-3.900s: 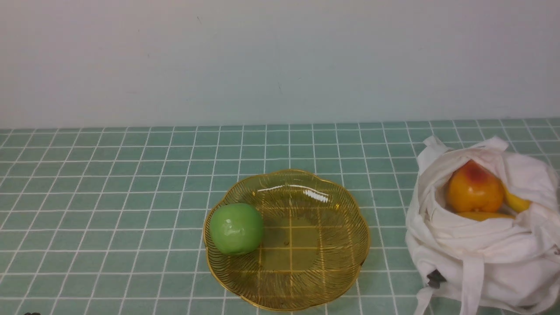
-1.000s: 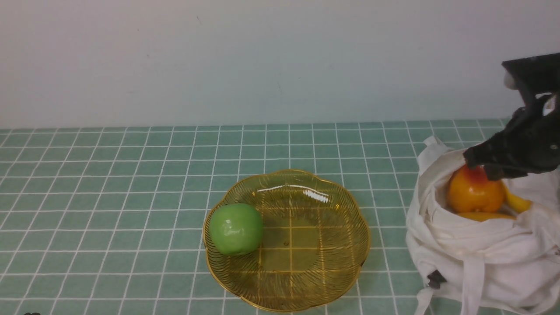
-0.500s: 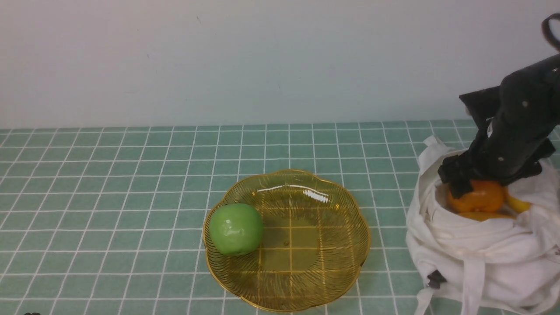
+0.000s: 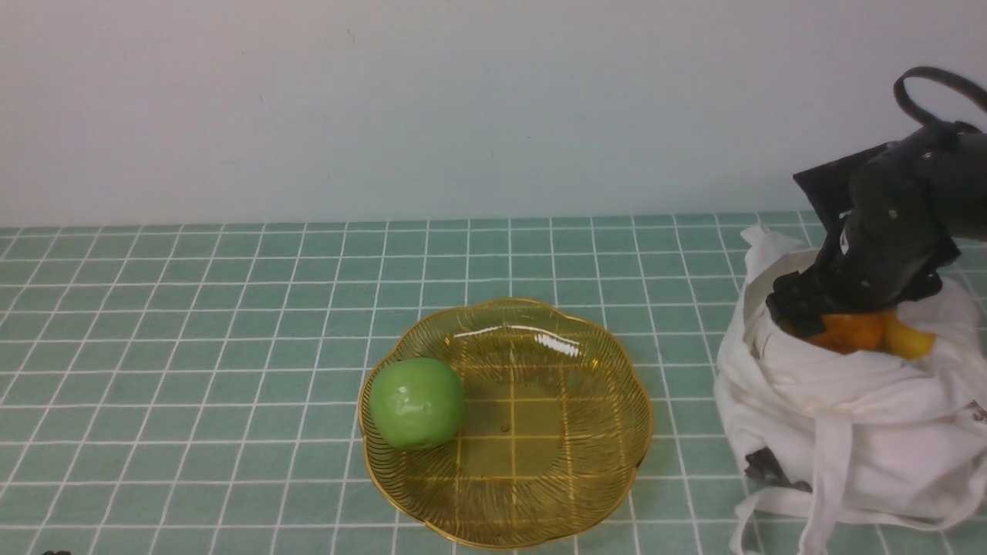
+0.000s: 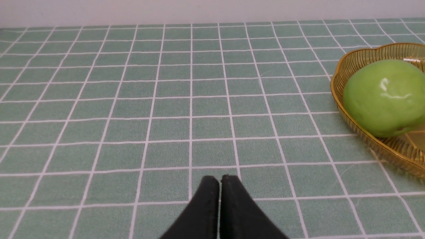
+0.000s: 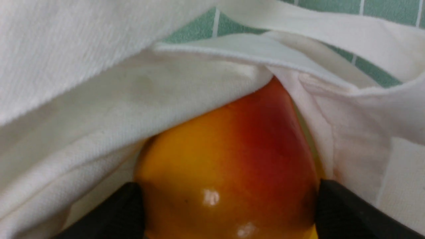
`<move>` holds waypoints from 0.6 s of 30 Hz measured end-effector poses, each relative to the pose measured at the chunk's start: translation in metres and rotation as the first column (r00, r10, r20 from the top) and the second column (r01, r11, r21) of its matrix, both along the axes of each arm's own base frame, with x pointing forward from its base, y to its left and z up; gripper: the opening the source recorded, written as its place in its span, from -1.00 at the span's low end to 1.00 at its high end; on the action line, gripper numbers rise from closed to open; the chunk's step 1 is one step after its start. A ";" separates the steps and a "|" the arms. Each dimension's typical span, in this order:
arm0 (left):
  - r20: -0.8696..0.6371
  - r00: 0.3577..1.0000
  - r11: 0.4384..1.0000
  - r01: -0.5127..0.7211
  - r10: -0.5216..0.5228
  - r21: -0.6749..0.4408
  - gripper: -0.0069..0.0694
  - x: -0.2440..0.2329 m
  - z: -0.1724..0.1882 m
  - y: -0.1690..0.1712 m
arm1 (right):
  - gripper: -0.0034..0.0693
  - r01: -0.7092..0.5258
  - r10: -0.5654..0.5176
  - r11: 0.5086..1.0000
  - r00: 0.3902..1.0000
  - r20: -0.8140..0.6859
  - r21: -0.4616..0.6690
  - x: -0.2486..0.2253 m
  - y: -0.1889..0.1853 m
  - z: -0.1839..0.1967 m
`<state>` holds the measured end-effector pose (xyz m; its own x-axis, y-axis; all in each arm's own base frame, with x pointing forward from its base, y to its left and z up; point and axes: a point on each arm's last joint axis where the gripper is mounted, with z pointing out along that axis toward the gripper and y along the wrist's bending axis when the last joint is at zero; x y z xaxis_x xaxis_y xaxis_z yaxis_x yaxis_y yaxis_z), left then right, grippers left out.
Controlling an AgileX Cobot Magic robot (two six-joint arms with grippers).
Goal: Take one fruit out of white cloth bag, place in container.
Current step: 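Reach into the cloth bag and grasp a fruit inside it with the right gripper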
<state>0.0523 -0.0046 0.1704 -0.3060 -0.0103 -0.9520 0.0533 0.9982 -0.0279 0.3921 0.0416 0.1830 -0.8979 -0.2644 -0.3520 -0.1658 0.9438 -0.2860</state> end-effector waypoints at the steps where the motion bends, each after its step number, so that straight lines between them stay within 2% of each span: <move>1: 0.000 1.000 1.000 0.000 0.000 0.000 -0.84 0.000 0.000 0.000 | 0.74 0.000 0.000 1.000 1.000 0.003 0.000 0.001 0.000 0.000; 13: 0.000 1.000 1.000 0.000 0.000 0.000 -0.84 0.000 0.000 0.000 | 0.70 0.026 -0.026 1.000 1.000 -0.011 -0.008 -0.002 -0.001 0.003; 16: 0.000 1.000 1.000 0.000 0.000 0.000 -0.84 0.000 0.000 0.000 | 0.70 0.052 -0.052 0.999 0.998 -0.036 -0.001 -0.010 0.000 0.013; 18: 0.000 1.000 1.000 0.000 0.000 0.000 -0.84 0.000 0.000 0.000 | 0.70 0.073 -0.072 0.997 0.997 -0.028 0.035 -0.021 0.003 0.034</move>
<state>0.0523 -0.0046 0.1704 -0.3060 -0.0103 -0.9520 0.0533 0.9982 -0.0279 0.3710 0.0445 0.2168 -0.9235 -0.1860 -0.3356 -0.1039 0.9632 -0.2478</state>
